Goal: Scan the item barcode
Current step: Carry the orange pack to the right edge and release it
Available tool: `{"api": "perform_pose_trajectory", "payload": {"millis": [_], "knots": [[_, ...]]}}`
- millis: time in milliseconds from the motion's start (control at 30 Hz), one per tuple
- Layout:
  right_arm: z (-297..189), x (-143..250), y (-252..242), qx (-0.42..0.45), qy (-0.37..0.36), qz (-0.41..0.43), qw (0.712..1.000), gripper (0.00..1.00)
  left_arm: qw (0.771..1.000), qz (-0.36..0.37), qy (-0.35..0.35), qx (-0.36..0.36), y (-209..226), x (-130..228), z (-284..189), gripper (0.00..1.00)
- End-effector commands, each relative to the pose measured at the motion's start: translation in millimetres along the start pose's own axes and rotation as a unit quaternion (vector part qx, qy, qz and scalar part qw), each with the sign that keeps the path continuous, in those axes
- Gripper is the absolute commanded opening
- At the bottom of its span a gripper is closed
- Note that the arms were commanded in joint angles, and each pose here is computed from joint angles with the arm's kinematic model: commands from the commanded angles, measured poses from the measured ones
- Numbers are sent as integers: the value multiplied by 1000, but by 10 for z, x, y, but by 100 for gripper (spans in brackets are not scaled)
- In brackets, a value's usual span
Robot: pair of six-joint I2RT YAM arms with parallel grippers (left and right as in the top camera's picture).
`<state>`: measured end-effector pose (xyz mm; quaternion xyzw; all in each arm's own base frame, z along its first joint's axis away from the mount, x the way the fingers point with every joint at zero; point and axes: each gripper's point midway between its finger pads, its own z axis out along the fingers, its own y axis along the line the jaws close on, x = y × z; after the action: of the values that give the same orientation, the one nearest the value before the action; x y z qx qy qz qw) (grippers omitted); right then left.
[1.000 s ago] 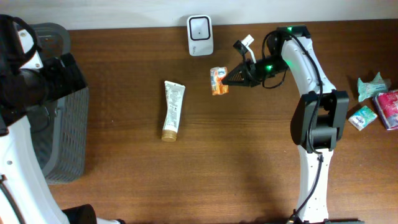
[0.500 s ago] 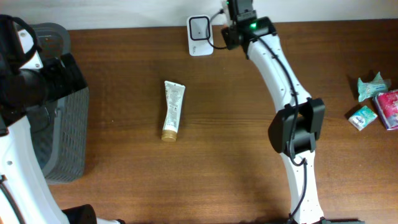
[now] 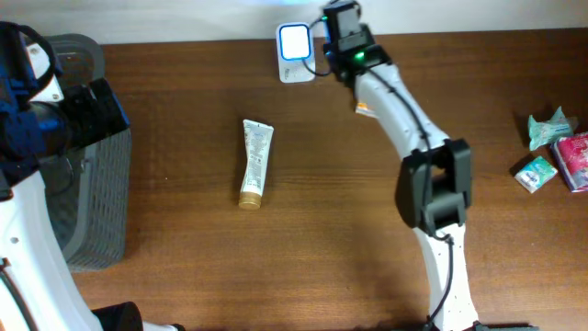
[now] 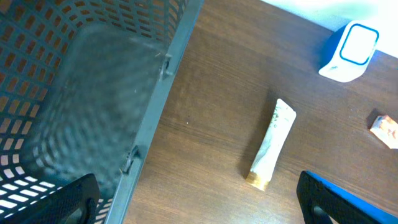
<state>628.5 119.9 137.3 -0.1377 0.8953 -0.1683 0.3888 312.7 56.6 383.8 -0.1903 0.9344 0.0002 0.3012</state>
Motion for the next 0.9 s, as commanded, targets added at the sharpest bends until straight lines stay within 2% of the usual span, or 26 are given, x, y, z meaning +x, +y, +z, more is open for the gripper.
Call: {"api": "perform_pose_trajectory", "payload": {"millis": [0, 33, 67, 100, 133, 233, 300, 333, 433, 567, 667, 700, 800, 867], "knots": [[-154, 505, -382, -151, 100, 133, 974, 34, 1000, 5, -4, -3, 20, -6, -22, 99], [-239, 701, -309, -225, 133, 133, 956, 34, 1000, 5, -4, -2, 20, -7, -22, 99], [-377, 863, -217, -305, 146, 96, 936, 35, 1000, 5, -4, -2, 20, -7, -22, 99], [-502, 1097, -152, -357, 160, 19, 920, 42, 1000, 5, -4, -2, 20, -7, -22, 99], [-527, 1195, -135, -358, 171, -17, 918, 47, 1000, 5, -4, -2, 20, -7, -22, 99], [-509, 1151, 7, -344, 156, -95, 921, 49, 1000, 5, -4, -2, 20, -7, -23, 99], [-311, 1200, -15, -272, 173, -140, 936, 49, 1000, 5, -4, -2, 20, -7, -22, 99], [-234, 1269, 50, -268, 182, -147, 935, 49, 1000, 5, -4, -2, 20, -7, -22, 99], [-69, 1386, 143, -268, 191, -150, 932, 43, 1000, 5, -4, -2, 20, -7, -22, 99], [127, 1655, 256, -272, 220, -155, 924, 43, 1000, 5, -4, -2, 20, -7, -22, 99], [155, 1738, 271, -271, 229, -156, 922, 27, 1000, 5, -4, -2, 20, -7, -22, 99], [164, 1747, 242, -268, 233, -145, 924, 5, 1000, 5, -4, -2, 20, -7, -22, 99], [161, 1748, 53, -214, 269, -27, 939, 4, 1000, 5, -4, -2, 20, -7, -22, 99], [-81, 1577, -143, -216, 279, 73, 933, 4, 1000, 5, -4, -2, 20, -7, -22, 99]]}}
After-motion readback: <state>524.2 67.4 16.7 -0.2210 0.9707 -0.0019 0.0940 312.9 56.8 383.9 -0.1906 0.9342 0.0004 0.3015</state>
